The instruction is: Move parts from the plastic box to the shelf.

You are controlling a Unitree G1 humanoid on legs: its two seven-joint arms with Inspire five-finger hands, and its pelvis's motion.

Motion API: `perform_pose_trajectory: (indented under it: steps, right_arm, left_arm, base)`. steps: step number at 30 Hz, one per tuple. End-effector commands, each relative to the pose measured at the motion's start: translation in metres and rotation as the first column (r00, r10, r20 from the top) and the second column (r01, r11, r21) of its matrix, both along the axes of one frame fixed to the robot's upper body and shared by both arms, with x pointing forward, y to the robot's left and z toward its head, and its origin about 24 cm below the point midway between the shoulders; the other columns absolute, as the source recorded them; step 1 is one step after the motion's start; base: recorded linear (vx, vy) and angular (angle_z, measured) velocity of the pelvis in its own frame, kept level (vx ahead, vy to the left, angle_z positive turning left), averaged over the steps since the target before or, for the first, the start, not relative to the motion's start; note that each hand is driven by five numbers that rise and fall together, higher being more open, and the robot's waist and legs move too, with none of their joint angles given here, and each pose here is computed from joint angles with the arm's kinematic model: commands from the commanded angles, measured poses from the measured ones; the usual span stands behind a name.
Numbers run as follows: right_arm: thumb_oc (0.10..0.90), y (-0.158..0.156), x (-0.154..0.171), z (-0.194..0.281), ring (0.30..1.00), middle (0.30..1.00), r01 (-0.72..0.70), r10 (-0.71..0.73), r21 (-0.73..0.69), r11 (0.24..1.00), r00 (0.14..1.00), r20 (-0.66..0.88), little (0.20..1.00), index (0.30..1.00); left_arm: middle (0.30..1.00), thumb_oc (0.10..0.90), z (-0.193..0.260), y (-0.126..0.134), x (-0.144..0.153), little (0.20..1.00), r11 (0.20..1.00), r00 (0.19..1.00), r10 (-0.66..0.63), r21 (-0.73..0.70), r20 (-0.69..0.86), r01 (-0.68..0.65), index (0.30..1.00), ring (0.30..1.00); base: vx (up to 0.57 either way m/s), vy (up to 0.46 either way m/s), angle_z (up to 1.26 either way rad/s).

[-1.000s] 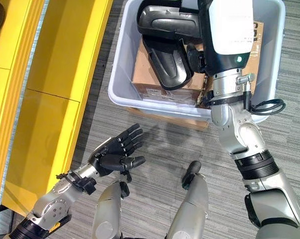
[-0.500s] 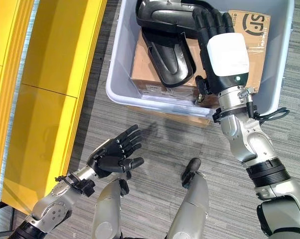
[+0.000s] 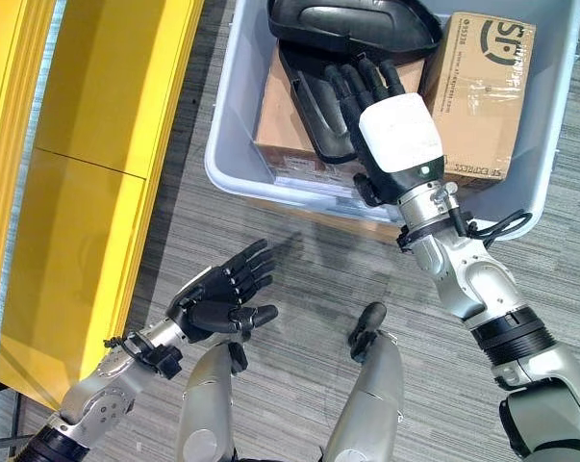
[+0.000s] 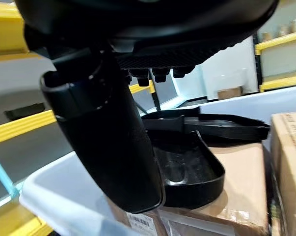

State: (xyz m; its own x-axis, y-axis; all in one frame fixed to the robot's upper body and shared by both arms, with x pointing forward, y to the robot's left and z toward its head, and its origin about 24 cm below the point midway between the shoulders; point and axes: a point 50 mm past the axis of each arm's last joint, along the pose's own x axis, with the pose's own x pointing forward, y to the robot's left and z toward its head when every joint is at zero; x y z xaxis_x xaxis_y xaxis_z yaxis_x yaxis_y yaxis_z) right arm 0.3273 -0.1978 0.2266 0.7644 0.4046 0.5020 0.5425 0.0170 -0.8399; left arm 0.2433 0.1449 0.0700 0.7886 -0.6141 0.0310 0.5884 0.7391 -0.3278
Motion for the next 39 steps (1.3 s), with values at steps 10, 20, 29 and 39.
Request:
perform_pose_trajectory:
  steps: [10,20,29,39]
  right_arm:
    - [0.9,0.024,0.007,0.038,1.0,1.0,-0.066,0.081,-0.086,0.994,0.979,0.187,1.0,1.0]
    - [0.9,0.012,0.019,0.045,1.0,1.0,0.042,-0.032,-0.038,0.998,0.973,0.227,1.0,1.0]
    - [0.9,-0.003,0.027,0.049,1.0,1.0,0.105,-0.106,0.016,0.994,0.971,0.213,1.0,1.0]
    - [0.9,-0.001,0.034,0.044,1.0,1.0,0.122,-0.105,-0.076,0.99,0.975,0.194,1.0,1.0]
  left_arm:
    - [1.0,0.9,0.027,-0.007,-0.003,1.0,0.997,0.984,-0.075,-0.017,0.16,0.079,1.0,1.0]
    - [1.0,0.9,0.027,-0.009,-0.001,1.0,0.996,0.983,-0.087,-0.013,0.159,0.09,1.0,1.0]
    - [1.0,0.9,0.028,-0.011,0.0,1.0,0.995,0.985,-0.094,-0.009,0.148,0.097,1.0,1.0]
    - [1.0,0.9,0.025,-0.01,0.002,1.0,0.994,0.984,-0.105,0.002,0.142,0.106,1.0,1.0]
  base:
    - [0.0,-0.006,0.02]
    - [0.0,0.0,0.0]
    - [0.0,0.0,0.0]
    - [0.0,0.0,0.0]
